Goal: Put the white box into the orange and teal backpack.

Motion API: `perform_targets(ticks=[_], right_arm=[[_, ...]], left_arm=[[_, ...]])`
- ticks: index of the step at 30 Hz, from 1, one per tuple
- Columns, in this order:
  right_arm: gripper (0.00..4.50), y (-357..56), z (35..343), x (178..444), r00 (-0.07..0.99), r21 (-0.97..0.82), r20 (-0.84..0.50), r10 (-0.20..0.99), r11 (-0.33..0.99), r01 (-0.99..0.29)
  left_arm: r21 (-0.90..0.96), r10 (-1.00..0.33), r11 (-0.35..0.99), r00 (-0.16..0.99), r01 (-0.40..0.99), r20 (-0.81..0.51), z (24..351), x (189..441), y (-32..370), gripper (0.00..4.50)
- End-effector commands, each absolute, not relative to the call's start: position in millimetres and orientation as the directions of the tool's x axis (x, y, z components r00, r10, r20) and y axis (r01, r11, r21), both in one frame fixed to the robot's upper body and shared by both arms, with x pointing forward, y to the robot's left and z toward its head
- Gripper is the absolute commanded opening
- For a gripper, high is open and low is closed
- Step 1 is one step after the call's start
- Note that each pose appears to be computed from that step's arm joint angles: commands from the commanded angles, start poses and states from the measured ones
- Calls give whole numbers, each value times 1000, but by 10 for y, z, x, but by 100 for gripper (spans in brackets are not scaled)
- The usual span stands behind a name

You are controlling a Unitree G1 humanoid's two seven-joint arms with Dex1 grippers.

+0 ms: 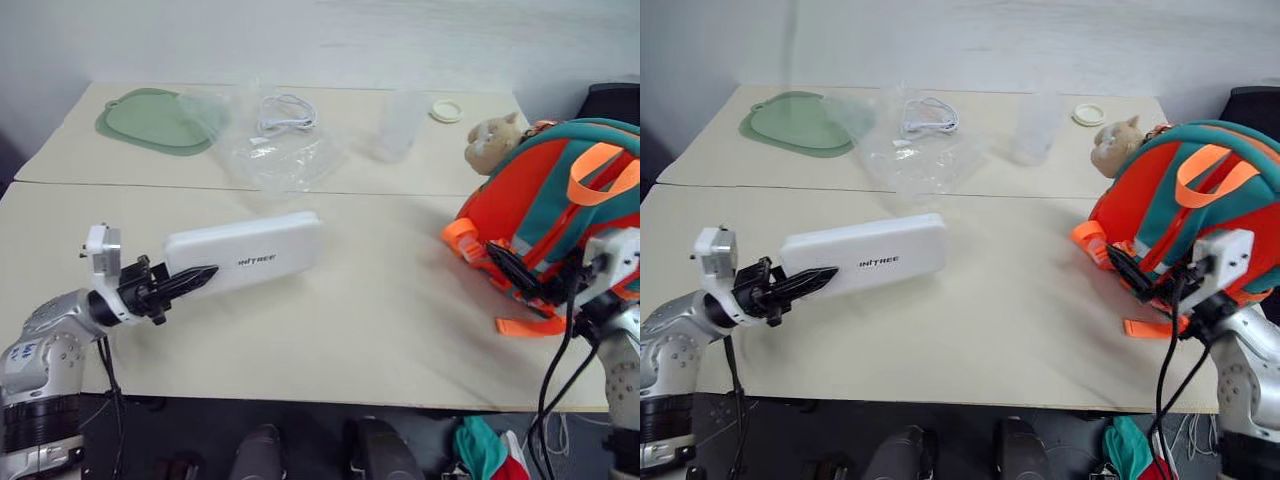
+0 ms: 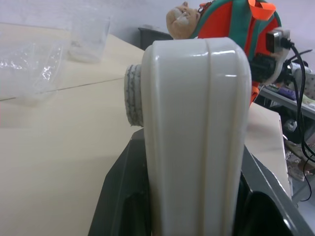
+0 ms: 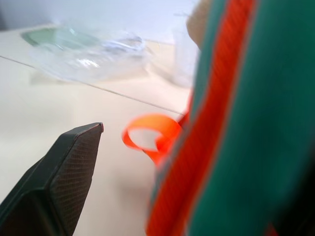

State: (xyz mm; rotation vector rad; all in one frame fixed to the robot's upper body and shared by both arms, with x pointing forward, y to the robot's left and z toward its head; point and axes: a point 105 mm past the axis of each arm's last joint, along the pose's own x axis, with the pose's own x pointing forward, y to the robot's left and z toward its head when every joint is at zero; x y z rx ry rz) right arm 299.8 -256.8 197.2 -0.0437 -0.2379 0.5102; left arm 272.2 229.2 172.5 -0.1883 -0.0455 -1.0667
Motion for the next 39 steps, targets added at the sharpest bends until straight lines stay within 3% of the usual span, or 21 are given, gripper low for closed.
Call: perform_targets(ticks=[1, 8, 12, 13, 18, 23, 27, 31, 35, 39], right_arm=[[390, -2532, 2124, 3022, 818, -129, 266, 510, 860, -494], [146, -2148, 2289, 3046, 681, -159, 287, 674, 734, -660], [11, -1554, 2459, 2869, 446, -106, 302, 843, 494, -863], [1, -1389, 2481, 2794, 373, -104, 292, 881, 417, -903], [1, -866, 2507, 2415, 64, -83, 239, 969, 86, -993], [1, -697, 2460, 2141, -102, -33, 186, 977, -97, -995], [1, -892, 2395, 2037, -107, 71, 129, 986, -117, -991], [1, -1136, 2302, 2147, 5, 108, 76, 997, -3, -994], [1, -1116, 2297, 2186, 14, 111, 90, 996, 4, -994], [1, -1029, 2213, 2171, -10, 113, 83, 996, -20, -993]], left_arm=[[-97, -857, 473, 483, 876, 178, 1900, 2647, 2324, 128], [-168, -821, 485, 513, 858, 251, 2050, 2655, 2385, 128], [-211, -784, 528, 568, 823, 251, 2044, 2690, 2561, 128], [-223, -770, 545, 588, 808, 248, 2028, 2704, 2624, 128], [-260, -731, 596, 648, 760, 216, 1933, 2724, 2836, 128], [-264, -723, 608, 660, 748, 205, 1916, 2712, 2898, 128], [-256, -716, 619, 668, 742, 204, 1940, 2673, 2949, 128], [-237, -738, 594, 638, 769, 221, 2017, 2593, 2872, 128], [-221, -779, 534, 576, 816, 247, 2152, 2449, 2688, 128], [-166, -783, 531, 556, 831, 279, 2261, 2464, 2477, 128]])
